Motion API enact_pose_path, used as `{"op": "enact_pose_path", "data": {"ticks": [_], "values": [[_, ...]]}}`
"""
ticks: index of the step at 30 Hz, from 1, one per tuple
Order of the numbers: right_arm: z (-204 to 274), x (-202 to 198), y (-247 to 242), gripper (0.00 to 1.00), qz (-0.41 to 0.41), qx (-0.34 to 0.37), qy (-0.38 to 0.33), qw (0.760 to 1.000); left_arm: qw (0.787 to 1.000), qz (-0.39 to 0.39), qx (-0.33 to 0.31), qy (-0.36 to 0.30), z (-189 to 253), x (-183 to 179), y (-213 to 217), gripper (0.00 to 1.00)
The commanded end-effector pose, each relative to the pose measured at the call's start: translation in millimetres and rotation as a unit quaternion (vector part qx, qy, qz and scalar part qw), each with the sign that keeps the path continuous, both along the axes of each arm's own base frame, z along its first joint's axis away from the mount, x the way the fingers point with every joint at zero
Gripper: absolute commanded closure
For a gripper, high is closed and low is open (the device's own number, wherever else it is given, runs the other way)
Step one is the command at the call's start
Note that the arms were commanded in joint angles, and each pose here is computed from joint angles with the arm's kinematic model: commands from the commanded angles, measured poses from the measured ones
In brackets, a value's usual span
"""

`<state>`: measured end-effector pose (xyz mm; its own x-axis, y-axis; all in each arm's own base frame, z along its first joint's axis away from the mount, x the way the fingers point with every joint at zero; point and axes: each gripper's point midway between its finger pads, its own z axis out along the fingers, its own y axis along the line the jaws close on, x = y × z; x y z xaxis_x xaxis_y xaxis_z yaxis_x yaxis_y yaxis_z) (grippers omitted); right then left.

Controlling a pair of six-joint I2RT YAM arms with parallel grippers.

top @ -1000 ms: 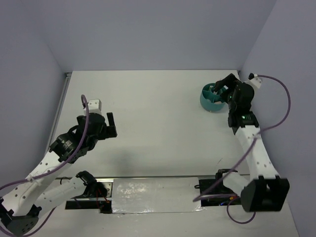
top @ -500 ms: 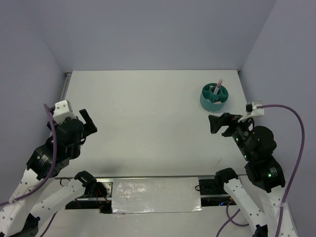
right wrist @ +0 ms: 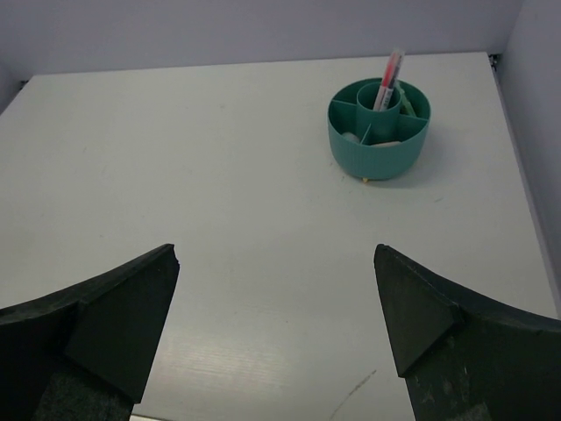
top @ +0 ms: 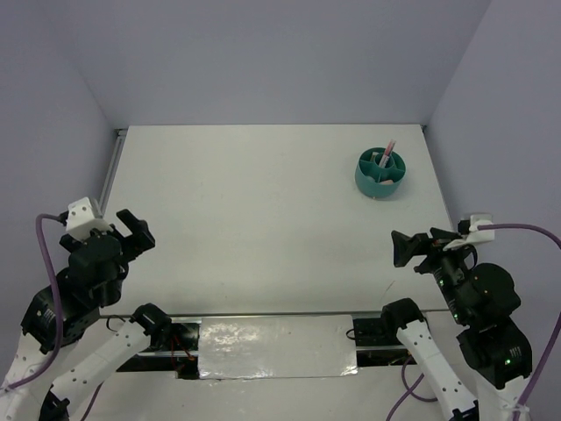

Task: Sort the stationery into containers
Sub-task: Reset both arms

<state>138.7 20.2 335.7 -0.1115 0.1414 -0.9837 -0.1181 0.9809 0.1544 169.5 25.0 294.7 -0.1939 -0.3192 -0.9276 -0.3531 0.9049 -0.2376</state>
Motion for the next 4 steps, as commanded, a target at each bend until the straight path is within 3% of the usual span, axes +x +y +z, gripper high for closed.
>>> {"op": "enact_pose_path", "data": {"ticks": [1, 4], "values": [[-5.3, 1.2, -0.5, 0.0, 0.001, -0.011, 0.01, 1.0, 1.0, -0.003, -0.004, -0.006, 1.2, -2.0, 0.5, 0.01], [-5.3, 3.7, 2.5, 0.0, 0.007, -0.012, 0.011, 1.0, 1.0, 0.0, -0.001, -0.009, 3.2, -3.8, 3.3, 0.01]]}}
